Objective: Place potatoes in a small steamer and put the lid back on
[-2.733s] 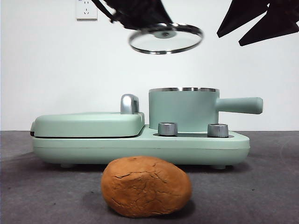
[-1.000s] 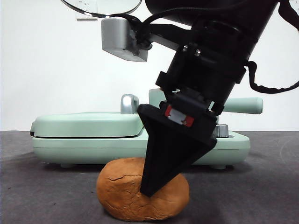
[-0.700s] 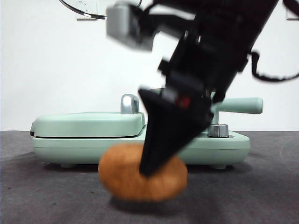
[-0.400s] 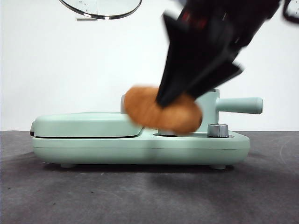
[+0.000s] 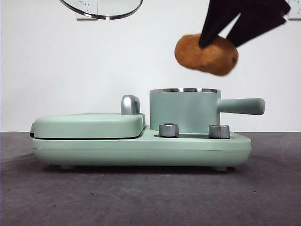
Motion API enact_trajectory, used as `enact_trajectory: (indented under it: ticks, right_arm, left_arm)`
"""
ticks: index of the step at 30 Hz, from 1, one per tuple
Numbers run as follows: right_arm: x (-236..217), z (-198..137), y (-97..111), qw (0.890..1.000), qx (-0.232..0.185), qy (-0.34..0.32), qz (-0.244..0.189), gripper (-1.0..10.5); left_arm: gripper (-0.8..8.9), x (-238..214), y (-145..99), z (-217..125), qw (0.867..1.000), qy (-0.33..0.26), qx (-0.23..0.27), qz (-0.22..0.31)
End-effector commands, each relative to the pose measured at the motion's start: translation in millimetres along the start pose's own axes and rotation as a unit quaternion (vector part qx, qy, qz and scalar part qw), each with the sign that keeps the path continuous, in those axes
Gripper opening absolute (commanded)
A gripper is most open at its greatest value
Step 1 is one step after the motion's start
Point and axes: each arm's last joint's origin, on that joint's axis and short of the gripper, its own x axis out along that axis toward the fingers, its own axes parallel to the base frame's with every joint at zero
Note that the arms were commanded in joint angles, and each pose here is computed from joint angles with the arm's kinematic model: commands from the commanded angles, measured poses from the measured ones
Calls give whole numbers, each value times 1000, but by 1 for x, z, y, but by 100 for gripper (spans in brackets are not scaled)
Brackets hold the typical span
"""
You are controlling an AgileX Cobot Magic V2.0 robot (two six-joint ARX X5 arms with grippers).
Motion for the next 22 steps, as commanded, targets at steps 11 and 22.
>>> enact_trajectory:
  ticks: [11, 22]
  right_arm:
    - [35, 77, -53, 998, -25, -17, -59, 200]
    - [93, 101, -92, 998, -10, 15, -61, 200]
  left_arm:
    - [15, -6, -1, 9, 1000, -26, 11, 1]
    - [15, -6, -1, 9, 1000, -26, 11, 1]
